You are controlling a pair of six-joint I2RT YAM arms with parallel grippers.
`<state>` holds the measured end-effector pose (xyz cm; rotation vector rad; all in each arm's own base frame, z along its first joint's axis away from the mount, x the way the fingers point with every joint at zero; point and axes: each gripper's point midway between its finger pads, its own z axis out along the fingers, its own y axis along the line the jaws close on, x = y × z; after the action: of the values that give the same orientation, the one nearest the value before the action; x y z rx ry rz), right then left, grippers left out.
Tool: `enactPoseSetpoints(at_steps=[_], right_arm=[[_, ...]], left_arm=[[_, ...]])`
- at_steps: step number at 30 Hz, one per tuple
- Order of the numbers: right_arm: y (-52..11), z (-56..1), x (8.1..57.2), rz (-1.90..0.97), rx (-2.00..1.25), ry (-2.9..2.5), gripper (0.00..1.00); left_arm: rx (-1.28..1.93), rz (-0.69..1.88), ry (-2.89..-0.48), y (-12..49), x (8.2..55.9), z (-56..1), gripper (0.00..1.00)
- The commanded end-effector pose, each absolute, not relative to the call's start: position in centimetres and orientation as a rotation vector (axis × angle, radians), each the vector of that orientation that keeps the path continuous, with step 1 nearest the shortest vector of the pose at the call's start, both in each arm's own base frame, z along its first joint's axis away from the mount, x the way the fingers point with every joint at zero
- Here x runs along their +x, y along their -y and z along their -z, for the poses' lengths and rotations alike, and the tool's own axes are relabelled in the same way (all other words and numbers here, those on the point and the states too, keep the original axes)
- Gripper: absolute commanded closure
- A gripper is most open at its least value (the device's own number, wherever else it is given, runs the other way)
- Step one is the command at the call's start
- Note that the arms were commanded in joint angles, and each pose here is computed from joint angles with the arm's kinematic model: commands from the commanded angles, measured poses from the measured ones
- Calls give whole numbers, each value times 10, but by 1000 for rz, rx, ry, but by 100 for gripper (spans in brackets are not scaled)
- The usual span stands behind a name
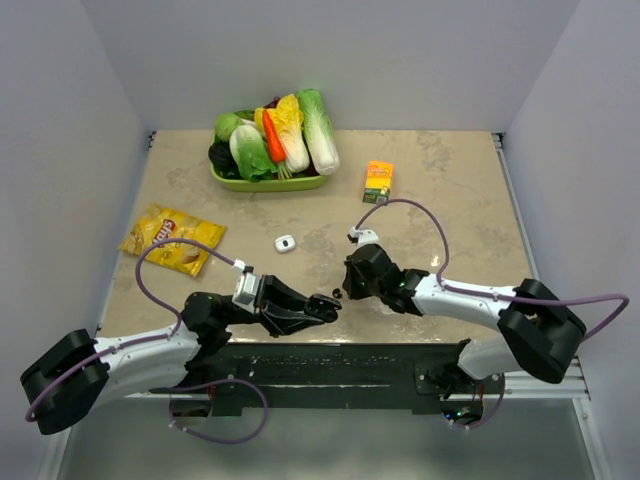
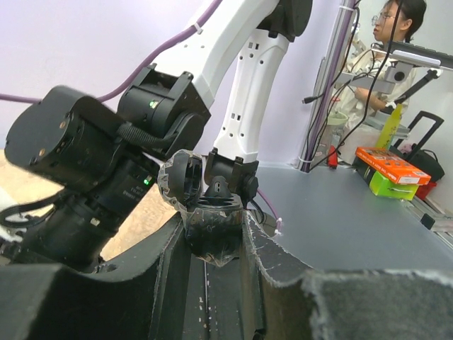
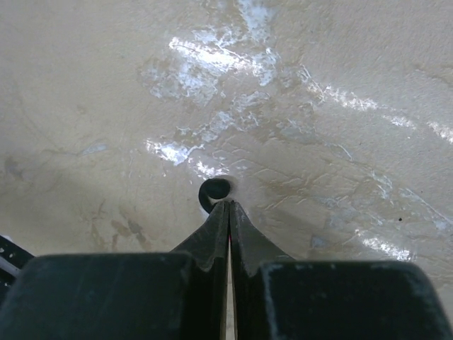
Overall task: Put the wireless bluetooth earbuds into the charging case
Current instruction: Pick up the earbud from the center of the board.
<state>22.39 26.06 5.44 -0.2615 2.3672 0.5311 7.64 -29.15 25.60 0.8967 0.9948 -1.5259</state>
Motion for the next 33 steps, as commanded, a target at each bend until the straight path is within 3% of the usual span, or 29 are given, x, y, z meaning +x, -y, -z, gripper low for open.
enactPoseSetpoints(at_steps=[1, 23, 29, 33], right_arm=[[-258, -41, 227, -489, -244, -2399, 100], [-308, -11, 200, -649, -398, -2487, 100], [-304, -50, 212, -655, -385, -2361, 100], [-291, -92, 221, -634, -380, -2241, 77]], left_arm=[[821, 1445, -510, 256, 50, -333, 100], [820, 1454, -519, 258, 49, -331, 100], [824, 1449, -519, 257, 49, -331, 100], [822, 1436, -514, 256, 49, -333, 100]])
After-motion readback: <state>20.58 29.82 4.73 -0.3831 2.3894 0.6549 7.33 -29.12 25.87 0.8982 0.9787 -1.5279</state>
